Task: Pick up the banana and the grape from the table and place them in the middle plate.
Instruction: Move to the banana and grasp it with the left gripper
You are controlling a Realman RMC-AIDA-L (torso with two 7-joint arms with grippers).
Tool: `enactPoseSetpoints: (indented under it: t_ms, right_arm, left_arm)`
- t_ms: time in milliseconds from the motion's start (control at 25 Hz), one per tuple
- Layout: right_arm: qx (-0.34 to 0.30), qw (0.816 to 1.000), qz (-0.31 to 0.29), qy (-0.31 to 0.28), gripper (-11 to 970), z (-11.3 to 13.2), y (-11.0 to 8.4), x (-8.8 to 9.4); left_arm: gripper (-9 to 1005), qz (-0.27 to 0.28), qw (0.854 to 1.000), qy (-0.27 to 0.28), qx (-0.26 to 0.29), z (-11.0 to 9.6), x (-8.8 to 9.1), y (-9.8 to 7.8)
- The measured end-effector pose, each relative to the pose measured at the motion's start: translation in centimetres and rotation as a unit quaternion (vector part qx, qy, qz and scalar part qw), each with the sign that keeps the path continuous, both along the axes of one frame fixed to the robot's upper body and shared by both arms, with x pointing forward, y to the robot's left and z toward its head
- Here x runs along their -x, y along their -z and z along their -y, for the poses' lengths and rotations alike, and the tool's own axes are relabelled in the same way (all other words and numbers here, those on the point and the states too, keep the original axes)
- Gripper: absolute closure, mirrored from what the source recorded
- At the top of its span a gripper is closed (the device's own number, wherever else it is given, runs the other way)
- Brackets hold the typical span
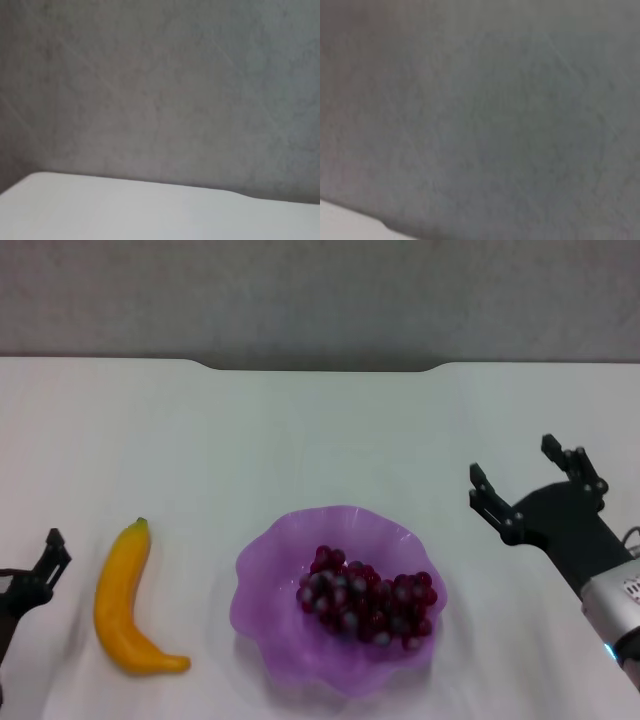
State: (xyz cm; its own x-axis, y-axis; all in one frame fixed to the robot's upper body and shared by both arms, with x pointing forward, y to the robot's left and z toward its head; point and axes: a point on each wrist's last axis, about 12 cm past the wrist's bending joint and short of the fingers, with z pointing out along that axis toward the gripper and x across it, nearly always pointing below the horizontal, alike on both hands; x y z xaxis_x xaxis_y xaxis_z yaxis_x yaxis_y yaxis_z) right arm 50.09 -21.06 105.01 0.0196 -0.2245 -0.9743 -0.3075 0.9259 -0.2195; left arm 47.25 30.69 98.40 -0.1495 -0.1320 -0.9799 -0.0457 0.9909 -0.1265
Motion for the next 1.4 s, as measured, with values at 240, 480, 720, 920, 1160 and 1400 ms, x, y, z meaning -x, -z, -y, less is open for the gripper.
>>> enactPoseSetpoints:
  t_ms: [240,480,720,920,1160,1400]
  right_arm:
    - [0.037,0.999,0.01,0.017,67,1.7,1.3,0.4]
    - [0.078,0.996,0.037,0.038,67,4.4,3.0,1.3]
    - [0.076,0.996,0.008,0.037,68,5.8,4.4,1.3]
    - [0.051,0.998,-0.008,0.04,68,6.6,4.8,1.2]
    - [0.054,0.997,-0.02,0.042,68,6.9,5.1,1.0]
    - [0.057,0.998,-0.024,0.026,68,6.2,5.2,0.8]
  left_arm:
    - [108,-0.003,1.0,0.014,0.009,0.9,-0.6,-0.2]
    - [107,-0.004,1.0,0.015,0.01,1.1,-0.5,-0.1]
    - [107,-0.006,0.998,0.04,0.044,2.2,-1.2,-0.4]
    - [107,-0.025,0.994,0.088,0.057,3.8,-2.7,-1.4]
    - [107,-0.073,0.989,0.122,0.03,4.7,-4.8,-4.1]
    - [107,-0.15,0.982,0.115,-0.022,5.4,-5.6,-6.2]
